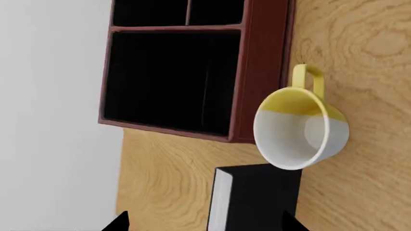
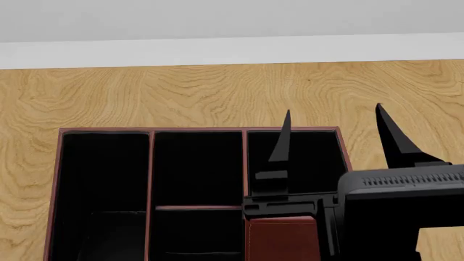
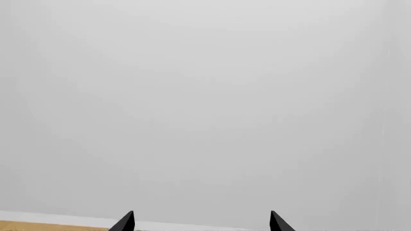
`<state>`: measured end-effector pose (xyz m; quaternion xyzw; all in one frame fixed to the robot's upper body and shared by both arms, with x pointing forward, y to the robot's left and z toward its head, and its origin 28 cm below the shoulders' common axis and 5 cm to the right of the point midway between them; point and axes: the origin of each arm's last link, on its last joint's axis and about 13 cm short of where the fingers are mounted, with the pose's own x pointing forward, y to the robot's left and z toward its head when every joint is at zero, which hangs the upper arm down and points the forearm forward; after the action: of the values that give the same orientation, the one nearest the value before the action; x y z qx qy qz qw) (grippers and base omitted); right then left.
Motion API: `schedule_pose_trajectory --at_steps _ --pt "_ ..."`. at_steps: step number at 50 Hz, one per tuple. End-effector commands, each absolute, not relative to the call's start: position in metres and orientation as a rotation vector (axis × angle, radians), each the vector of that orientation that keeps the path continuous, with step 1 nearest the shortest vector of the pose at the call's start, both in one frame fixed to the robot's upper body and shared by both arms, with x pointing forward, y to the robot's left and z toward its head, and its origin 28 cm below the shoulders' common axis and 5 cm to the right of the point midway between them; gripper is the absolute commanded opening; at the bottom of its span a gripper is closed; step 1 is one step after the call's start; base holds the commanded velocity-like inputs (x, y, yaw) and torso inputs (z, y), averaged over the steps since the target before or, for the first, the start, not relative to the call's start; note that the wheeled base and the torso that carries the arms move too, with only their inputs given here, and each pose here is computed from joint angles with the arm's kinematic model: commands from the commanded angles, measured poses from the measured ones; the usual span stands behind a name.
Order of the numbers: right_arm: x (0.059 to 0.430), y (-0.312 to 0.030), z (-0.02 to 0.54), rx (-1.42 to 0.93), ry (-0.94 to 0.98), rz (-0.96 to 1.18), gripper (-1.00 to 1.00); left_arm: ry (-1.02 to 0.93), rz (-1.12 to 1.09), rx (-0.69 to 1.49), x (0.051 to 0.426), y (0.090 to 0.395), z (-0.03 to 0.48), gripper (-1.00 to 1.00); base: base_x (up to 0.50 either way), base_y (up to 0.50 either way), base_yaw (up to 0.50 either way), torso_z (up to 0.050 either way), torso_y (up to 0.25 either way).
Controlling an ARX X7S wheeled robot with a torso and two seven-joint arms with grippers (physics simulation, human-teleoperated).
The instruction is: Pick up the book and place it in the back compartment of the caddy.
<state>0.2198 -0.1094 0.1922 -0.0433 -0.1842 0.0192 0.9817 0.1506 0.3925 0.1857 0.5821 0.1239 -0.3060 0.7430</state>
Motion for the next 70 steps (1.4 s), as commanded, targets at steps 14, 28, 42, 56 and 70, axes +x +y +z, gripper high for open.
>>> schedule_pose_trajectory --at_steps 14,28,42,56,70 --pt "0.224 -0.110 0.194 -0.112 -0.349 0.013 1.00 0.318 -0.659 1.224 0.187 0.409 0.185 1.00 0.00 0.00 0.00 0.000 0.000" --pt "0.226 -0.108 0.197 -0.124 -0.344 0.007 1.00 0.312 -0.681 1.207 0.199 0.411 0.172 1.00 0.00 0.00 0.00 0.000 0.000" --pt "0.219 -0.110 0.202 -0.141 -0.352 -0.015 1.00 0.285 -0.738 1.186 0.214 0.406 0.163 1.00 0.00 0.00 0.00 0.000 0.000" --pt "0.218 -0.108 0.208 -0.154 -0.356 -0.031 1.00 0.322 -0.763 1.162 0.211 0.413 0.139 1.00 0.00 0.00 0.00 0.000 0.000" --pt "0.216 -0.107 0.209 -0.160 -0.349 -0.046 1.00 0.344 -0.756 1.135 0.211 0.418 0.122 1.00 0.00 0.00 0.00 0.000 0.000"
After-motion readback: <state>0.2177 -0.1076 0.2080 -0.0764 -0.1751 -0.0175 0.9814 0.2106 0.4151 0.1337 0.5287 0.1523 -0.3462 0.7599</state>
